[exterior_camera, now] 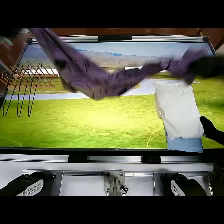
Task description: Fold the shirts.
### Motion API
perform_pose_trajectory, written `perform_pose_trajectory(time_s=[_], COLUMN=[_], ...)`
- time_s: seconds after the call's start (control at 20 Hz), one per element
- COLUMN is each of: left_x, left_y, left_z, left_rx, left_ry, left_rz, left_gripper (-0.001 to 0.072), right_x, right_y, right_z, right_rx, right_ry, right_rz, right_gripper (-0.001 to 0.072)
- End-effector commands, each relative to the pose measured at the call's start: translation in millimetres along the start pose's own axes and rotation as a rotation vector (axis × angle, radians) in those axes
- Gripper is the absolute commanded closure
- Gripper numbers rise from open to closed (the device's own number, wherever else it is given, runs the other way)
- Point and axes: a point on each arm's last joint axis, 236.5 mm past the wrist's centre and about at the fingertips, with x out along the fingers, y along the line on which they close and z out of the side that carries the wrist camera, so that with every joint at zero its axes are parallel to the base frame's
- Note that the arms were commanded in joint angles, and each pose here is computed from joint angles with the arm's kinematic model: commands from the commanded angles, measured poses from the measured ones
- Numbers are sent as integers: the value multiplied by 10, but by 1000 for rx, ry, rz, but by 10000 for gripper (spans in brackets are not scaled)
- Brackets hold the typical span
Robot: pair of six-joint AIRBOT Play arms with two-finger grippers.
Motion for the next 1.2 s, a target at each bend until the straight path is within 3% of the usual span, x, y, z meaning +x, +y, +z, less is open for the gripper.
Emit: perform_pose_trajectory(time_s=[0.0, 0.2, 0.45, 0.75, 1.0, 1.15], left_x=[-1431, -2040, -1748, -1486, -1860, -1938], left_y=[-451, -434, 175, 48, -236, -305], left_z=[1543, 1728, 1007, 1174, 1919, 1892], left_rx=[83, 127, 98, 46, -47, 5], left_ry=[-463, -572, -255, -345, -720, -702], left_rz=[35, 146, 363, 257, 113, 120], left_gripper=[648, 648, 648, 648, 648, 647], right_x=[-1526, -2205, -2270, -1759, -2439, -2953], right_y=[122, 205, 174, 82, -31, -11], right_z=[1482, 1964, 2232, 2413, 2831, 2842], right_rx=[-103, -127, -114, -41, -25, -25], right_ry=[-576, -846, -979, -988, -1411, -1597], right_rz=[-94, -115, -114, -59, -98, -110], right_gripper=[638, 638, 638, 638, 638, 638])
